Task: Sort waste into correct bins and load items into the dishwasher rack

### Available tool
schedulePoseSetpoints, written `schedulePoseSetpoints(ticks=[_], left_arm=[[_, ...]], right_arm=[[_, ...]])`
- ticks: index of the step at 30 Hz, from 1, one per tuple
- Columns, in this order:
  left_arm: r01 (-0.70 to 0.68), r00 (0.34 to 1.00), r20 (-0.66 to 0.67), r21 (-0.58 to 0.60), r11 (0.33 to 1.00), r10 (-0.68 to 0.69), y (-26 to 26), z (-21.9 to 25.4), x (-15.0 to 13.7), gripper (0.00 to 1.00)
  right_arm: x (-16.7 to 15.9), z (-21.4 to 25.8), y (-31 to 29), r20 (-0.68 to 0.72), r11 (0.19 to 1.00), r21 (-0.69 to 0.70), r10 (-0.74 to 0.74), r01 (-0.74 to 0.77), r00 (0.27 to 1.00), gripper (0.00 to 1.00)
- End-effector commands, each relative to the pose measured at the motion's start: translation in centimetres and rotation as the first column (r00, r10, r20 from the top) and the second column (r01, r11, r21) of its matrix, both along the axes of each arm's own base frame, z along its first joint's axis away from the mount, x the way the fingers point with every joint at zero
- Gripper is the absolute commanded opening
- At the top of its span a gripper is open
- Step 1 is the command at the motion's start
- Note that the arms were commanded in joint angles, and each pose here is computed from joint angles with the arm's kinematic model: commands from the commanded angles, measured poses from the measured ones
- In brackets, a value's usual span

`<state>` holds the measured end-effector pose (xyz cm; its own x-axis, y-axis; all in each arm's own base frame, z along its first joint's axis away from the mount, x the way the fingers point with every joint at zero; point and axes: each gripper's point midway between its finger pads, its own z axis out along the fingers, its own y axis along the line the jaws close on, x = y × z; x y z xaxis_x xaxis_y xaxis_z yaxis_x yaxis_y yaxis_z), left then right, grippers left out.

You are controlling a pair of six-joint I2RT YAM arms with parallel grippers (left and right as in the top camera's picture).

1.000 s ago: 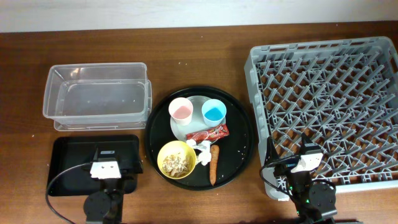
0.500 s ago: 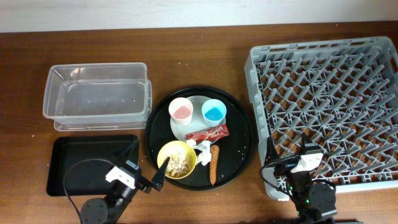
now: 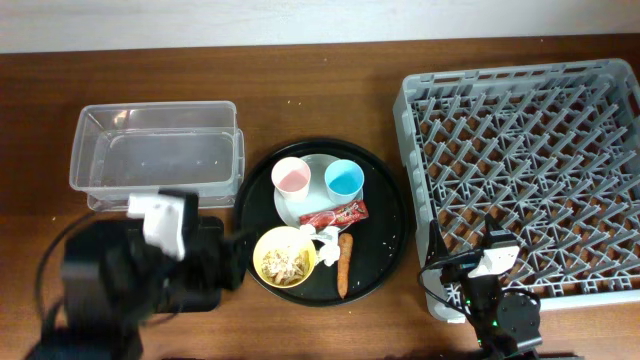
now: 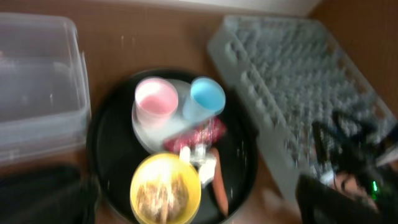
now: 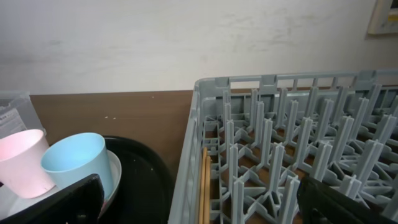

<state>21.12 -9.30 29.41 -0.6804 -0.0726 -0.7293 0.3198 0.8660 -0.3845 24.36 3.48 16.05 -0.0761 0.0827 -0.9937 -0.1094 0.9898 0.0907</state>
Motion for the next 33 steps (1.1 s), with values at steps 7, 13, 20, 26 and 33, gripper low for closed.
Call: schedulePoseSetpoints(ticks=[7,13,20,26,33], left_arm=[[0.167,0.765,-0.624,-0.050,0.985,-0.161,-4.7,-10.7,4.9,0.99],[0.179,0.719,-0.688,0.046,0.983,-0.099,-4.7,-13.2,4.8,0.00],[0.192,0.764,-0.640,0.350,0.917,0.085,-6.2,-14.8,3.4,0.00],[0.235,0.790,-0.613,0.333,0.913,0.020,-8.3,-14.7,3.3,0.04],[0.241,0.782,-0.623,0.337,0.910,0.023,-8.2,-14.7,2.9,0.10]], right_arm=[[0.0,-0.3,-0.1,-0.004,1.000,-0.008,-0.003,0.003,1.000,0.98],[0.0,-0.3,-0.1,-0.004,1.000,-0.008,-0.003,0.003,1.000,0.98],[0.0,-0.3,-0.1,-0.004,1.000,-0.008,-0.004,0.004,1.000,0.98],[0.0,-0.3,-0.1,-0.004,1.000,-0.008,-0.004,0.004,1.000,0.98],[0.0,-0.3,-0.1,-0.004,1.000,-0.008,-0.004,0.004,1.000,0.98]])
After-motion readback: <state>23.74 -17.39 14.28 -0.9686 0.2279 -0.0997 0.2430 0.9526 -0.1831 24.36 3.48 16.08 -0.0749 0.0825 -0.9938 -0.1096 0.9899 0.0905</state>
